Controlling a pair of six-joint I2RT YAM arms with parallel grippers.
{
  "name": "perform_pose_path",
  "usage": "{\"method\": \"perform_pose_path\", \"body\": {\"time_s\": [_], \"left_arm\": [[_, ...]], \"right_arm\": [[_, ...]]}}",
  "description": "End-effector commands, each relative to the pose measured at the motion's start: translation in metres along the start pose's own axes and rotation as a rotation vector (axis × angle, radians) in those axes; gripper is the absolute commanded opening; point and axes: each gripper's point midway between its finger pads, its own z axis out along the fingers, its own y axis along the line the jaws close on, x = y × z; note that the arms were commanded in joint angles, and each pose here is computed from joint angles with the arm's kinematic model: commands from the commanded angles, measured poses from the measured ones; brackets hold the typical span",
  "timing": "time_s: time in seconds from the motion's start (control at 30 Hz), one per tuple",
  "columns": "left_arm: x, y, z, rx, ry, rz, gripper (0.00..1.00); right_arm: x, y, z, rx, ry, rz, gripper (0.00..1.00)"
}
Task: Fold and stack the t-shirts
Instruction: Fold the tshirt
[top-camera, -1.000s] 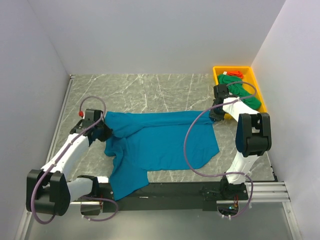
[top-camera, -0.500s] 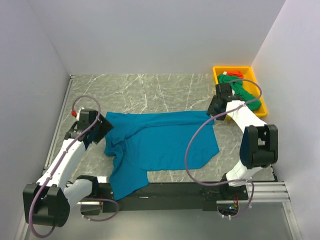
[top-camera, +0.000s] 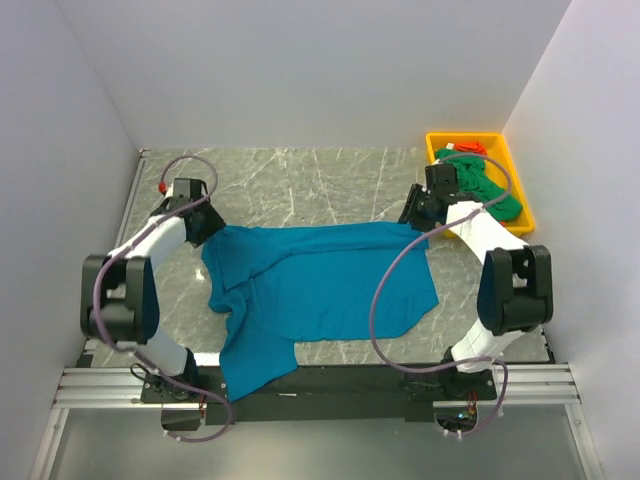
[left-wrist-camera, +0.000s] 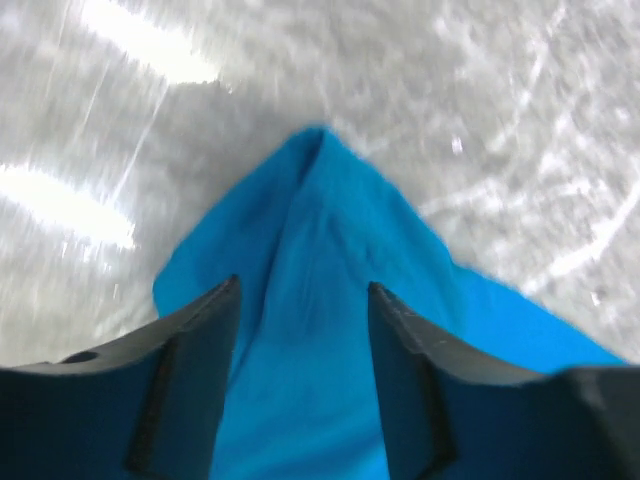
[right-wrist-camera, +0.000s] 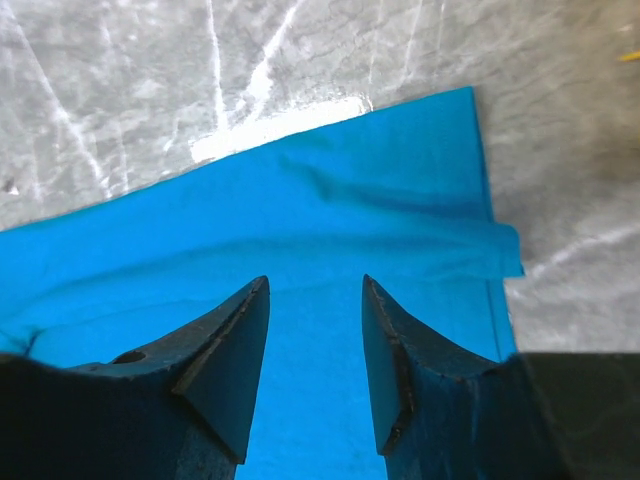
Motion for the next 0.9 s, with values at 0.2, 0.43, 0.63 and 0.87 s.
{"method": "perform_pose_path", "body": {"time_s": [0.2, 0.43, 0.63, 0.87], "left_arm": [[-0.034, -0.019, 0.043, 0.008, -0.038, 0.045, 0.52], [-0.017, 0.01, 0.061, -0.093, -0.005, 0.012, 0.34], [-0.021, 0.045, 0.068, -0.179, -0.02, -0.048, 0.15], [-0.054, 0.019, 0.084, -0.131, -0.054, 0.003, 0.14]], "right_arm": [[-0.012, 0.008, 0.04, -0.019, 0.019, 0.029, 0.48], [-0.004, 0.003, 0.063, -0.004, 0.061, 0.082, 0.48], [0.004, -0.016, 0.076, 0.039, 0.092, 0.153, 0.48], [-0.004, -0.013, 0.092, 0.029, 0.112, 0.167, 0.48]]}}
